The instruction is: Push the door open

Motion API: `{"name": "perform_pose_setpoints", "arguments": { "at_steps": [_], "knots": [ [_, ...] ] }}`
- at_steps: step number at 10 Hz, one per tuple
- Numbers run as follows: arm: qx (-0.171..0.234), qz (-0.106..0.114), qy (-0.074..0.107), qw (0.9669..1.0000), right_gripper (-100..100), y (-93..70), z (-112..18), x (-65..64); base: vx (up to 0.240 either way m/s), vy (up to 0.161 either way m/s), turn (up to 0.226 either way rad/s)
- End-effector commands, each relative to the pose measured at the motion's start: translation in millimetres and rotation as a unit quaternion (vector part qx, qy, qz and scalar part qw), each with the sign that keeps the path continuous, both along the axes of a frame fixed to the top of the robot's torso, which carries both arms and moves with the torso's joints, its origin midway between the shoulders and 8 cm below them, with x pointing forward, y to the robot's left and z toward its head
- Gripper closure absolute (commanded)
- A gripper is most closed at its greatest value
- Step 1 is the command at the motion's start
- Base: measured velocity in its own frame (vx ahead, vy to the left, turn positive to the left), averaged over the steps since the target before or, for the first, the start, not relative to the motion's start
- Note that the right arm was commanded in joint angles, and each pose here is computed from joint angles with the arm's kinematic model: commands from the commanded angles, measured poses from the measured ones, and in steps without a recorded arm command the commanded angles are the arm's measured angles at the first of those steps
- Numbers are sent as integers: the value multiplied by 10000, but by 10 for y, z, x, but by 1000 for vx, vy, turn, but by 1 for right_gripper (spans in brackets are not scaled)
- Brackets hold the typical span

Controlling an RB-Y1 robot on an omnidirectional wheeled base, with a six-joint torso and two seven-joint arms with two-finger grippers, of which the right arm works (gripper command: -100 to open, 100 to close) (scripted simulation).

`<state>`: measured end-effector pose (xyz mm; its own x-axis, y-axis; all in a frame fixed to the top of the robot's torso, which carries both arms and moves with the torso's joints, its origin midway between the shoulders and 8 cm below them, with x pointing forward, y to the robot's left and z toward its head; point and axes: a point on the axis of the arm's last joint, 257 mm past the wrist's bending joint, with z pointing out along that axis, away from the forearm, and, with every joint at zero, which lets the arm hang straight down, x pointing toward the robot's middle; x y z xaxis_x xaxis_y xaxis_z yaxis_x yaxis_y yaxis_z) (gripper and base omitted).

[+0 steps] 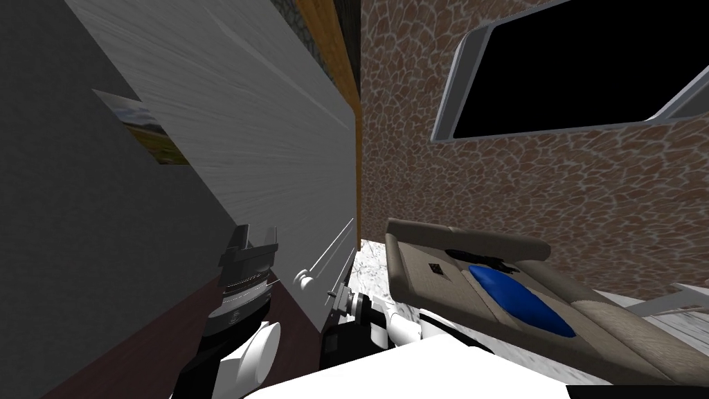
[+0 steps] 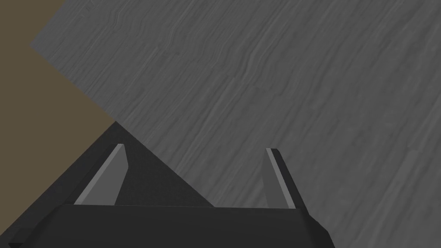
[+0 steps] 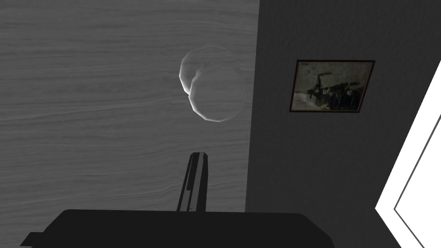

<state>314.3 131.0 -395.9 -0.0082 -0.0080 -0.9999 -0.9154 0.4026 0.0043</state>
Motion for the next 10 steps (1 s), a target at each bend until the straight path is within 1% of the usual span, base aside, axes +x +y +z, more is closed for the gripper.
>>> {"name": "perform_pose_setpoints", "arguments": {
  "at_steps": [1, 4, 5, 6, 7, 8, 9, 10],
  "knots": [
    [-3, -1, 1, 10000, 100, -4, -3, 0, -13, -28, 1],
    [-3, -1, 1, 10000, 100, -4, -3, 0, -4, -9, 0],
    [-134, -225, -33, 9997, -100, -227, -76, 147, -76, 85, -172],
    [-145, -328, -45, 9993, -100, -279, -77, 207, -128, 134, -213],
    [-145, -328, -45, 9993, -100, -279, -77, 207, -107, 110, -41],
    [-66, -492, -51, 9988, -100, -263, -23, 289, -125, 115, -140],
    [-2, -538, -47, 9985, -100, -216, 17, 306, -143, 135, -147],
    [-50, -497, -36, 9987, -100, -234, -16, 287, -64, 63, -26]
  ]
}}
